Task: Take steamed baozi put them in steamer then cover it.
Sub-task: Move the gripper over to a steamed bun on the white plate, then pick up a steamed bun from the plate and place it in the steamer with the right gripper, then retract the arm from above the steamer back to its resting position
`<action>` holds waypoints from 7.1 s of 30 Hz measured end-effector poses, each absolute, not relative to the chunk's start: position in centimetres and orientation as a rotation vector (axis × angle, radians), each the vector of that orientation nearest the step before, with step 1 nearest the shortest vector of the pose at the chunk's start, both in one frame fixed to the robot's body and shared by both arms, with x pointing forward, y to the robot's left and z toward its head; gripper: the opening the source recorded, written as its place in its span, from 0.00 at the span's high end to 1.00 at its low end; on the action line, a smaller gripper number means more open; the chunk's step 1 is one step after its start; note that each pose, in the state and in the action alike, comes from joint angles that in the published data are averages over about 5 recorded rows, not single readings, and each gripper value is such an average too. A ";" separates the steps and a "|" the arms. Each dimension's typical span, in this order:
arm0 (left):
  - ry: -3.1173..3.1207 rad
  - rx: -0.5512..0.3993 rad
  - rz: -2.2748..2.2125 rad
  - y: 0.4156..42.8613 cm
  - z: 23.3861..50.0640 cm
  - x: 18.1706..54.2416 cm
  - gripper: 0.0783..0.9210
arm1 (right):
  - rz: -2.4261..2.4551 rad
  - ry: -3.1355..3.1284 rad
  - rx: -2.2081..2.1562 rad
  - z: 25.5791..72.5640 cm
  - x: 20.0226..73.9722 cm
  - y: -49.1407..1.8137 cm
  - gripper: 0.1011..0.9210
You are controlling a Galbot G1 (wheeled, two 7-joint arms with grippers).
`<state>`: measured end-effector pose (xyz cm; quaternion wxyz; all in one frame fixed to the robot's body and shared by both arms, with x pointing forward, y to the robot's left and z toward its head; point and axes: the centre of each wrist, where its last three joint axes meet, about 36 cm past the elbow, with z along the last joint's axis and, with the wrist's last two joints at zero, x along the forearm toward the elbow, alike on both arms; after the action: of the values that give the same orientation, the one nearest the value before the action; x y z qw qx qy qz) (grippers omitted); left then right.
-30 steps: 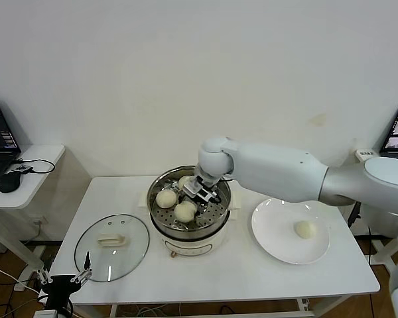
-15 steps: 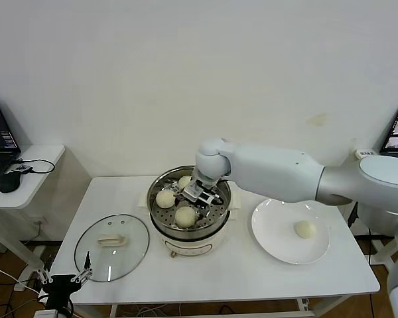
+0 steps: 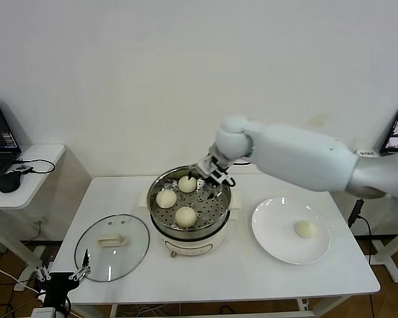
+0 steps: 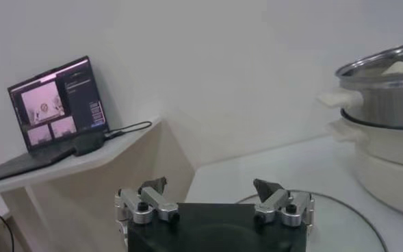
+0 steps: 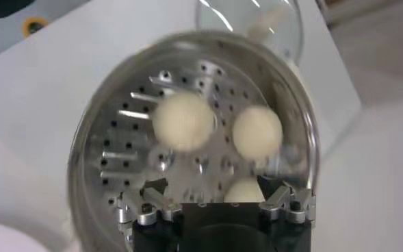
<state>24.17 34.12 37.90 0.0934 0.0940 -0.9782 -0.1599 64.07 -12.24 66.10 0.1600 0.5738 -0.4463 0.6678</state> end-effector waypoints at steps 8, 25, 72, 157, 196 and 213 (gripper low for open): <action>-2.903 0.248 -0.485 34.1 37.8 24.4 0.12 | 1.743 -1.405 1.456 65.3 63.7 -21.3 0.12; -2.888 0.217 -0.492 33.9 37.5 24.5 0.12 | 1.521 -1.396 1.201 55.7 60.8 -37.3 0.12; -2.868 0.240 -0.500 34.5 37.1 24.2 0.12 | 1.411 -1.366 1.096 45.8 61.8 -40.6 0.41; -2.930 0.250 -0.443 34.5 38.3 25.6 0.12 | 1.276 -1.818 1.218 60.5 63.7 -11.3 0.12; -2.782 0.109 -1.294 37.0 33.4 26.6 0.12 | 0.322 -3.246 0.261 39.9 40.1 -31.6 0.12; -2.332 -0.206 -2.027 38.9 29.5 29.9 0.12 | 0.321 -3.148 -0.278 36.8 29.7 -37.6 0.12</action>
<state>29.94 38.93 29.45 0.0225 -0.0664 -0.7530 -0.6543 29.74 -37.63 36.77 -0.0174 -0.0874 -0.9909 0.1010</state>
